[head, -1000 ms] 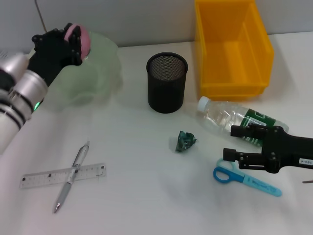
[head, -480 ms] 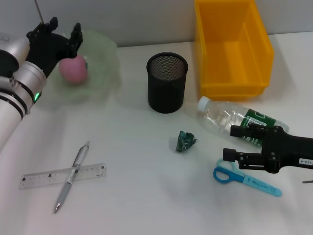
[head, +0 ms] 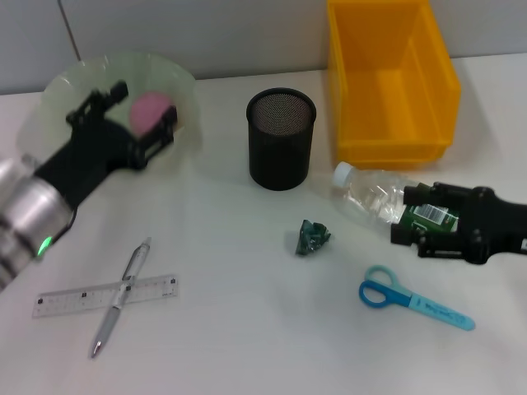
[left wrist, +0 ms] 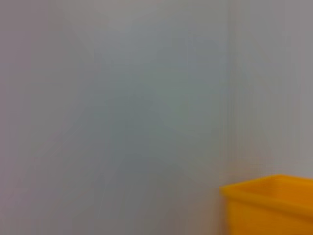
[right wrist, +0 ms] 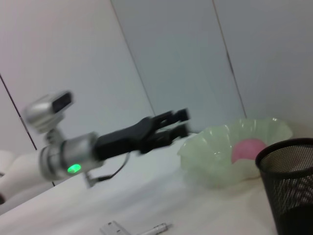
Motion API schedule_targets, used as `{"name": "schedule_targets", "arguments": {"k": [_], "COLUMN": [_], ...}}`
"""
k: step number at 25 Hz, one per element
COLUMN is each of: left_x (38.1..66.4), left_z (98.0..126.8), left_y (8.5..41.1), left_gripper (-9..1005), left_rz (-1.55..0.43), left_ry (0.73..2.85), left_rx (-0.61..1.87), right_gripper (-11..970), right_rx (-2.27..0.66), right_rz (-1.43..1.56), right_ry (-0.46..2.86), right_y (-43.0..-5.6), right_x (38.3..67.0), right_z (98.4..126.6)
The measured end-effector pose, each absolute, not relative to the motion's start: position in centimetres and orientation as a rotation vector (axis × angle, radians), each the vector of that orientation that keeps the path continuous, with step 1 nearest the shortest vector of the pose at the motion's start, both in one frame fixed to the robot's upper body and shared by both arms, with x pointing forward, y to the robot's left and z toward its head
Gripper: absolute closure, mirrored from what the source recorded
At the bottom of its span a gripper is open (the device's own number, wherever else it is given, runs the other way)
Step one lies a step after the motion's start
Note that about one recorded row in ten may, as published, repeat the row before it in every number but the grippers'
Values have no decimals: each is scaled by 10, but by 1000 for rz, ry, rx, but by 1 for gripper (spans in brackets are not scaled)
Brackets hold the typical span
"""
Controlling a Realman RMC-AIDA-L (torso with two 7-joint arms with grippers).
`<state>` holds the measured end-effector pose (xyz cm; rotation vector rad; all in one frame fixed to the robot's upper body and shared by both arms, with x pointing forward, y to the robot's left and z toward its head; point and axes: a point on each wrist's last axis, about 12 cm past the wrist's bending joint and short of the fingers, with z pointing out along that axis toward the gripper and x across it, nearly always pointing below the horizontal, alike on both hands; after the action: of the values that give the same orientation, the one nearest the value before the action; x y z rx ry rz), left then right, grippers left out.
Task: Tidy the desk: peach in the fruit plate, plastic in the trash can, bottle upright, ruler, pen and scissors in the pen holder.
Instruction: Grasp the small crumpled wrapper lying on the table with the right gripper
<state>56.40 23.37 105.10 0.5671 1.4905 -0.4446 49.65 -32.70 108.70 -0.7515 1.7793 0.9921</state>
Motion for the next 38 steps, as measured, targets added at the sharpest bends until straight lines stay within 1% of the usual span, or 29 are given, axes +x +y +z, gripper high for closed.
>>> {"name": "schedule_targets", "arguments": {"k": [1,4,7,10,13,18,21,26,31,38], "left_x": [557,530,517,511,507,507,509,510,510,510], "left_z": [1050,1044,1036,1030,1027,1025,1025,1025,1025,1026], "left_y": [237,255,270,276,276,274,273,272,272,271], "left_gripper": [184,183,183,183,183,184,184,184,183,184], "left_rz": [-477,-565,-573,-567,-567,-564,-570,-569,-568,-570], "left_ry": [1473,1435,1453,1488,1501,1517,1518,1517,1517,1514], "left_rx": [597,720,780,791,786,776,773,764,763,765], "right_gripper": [140,140,140,140,140,141,141,143,151,162], "right_rx": [-748,-757,-778,-752,-750,-843,-904,-1015,-1089,-1149], "right_rz": [993,985,980,977,945,854,741,632,498,466], "right_ry": [1787,1827,1907,2004,2111,2286,2397,2482,2545,2571], "right_y": [-328,-331,-328,-320,-306,-271,-249,-212,-190,-168], "right_x": [498,506,517,532,549,576,591,606,614,619], "right_z": [1090,1104,1122,1142,1159,1173,1177,1180,1172,1158]}}
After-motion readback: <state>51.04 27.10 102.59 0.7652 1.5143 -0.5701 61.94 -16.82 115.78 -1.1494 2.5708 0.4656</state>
